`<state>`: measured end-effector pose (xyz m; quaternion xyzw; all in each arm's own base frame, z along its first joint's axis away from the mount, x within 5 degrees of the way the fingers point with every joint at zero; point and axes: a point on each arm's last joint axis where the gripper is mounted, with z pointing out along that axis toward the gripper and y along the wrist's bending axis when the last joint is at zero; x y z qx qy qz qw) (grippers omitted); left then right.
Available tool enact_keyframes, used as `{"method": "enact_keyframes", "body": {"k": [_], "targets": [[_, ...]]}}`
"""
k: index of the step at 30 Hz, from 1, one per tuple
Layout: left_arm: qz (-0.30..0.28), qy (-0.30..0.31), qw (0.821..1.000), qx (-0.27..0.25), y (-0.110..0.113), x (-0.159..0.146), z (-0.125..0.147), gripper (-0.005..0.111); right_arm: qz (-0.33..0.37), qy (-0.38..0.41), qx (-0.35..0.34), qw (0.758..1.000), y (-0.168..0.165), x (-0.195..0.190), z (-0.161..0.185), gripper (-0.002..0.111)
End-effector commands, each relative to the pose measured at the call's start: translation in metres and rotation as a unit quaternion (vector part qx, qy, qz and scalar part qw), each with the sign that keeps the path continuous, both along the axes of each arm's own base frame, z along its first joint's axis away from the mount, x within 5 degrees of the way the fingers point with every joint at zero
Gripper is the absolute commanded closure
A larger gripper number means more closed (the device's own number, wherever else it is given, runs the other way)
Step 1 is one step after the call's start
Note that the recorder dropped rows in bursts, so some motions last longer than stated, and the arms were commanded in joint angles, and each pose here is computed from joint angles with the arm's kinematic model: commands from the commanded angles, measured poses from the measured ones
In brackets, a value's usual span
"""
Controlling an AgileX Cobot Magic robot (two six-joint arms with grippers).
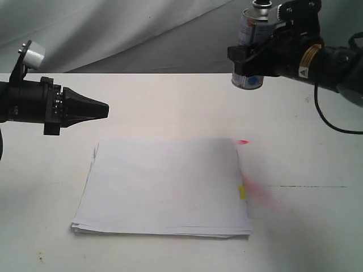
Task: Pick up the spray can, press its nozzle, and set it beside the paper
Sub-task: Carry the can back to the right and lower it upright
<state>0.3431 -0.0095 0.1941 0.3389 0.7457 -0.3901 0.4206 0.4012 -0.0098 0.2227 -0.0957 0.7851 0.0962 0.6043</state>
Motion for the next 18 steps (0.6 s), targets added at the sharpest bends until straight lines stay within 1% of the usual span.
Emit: {"method": "enact_keyframes", "body": {"k": [1,6,11,15,18], "targets": [[-0.003,0.002,1.000,-0.005,0.000,-0.002,0.003,0.107,0.014,-0.025,0.003,1.000,-0.002,0.010,-0.019,0.108],[0.002,0.014,1.000,-0.010,0.000,-0.002,0.003,0.107,0.022,-0.030,-0.005,0.999,-0.002,0.017,-0.048,0.108],[0.003,0.017,1.000,-0.011,0.000,-0.002,0.003,0.107,0.001,-0.060,0.031,0.998,-0.005,0.023,-0.065,0.108],[0.006,0.026,1.000,-0.014,0.000,-0.002,0.003,0.107,-0.024,-0.049,0.032,0.998,-0.010,0.026,-0.084,0.108],[0.005,0.026,1.000,-0.013,0.000,-0.003,0.003,0.107,-0.027,-0.039,0.033,0.998,-0.010,0.026,-0.093,0.108]]}}
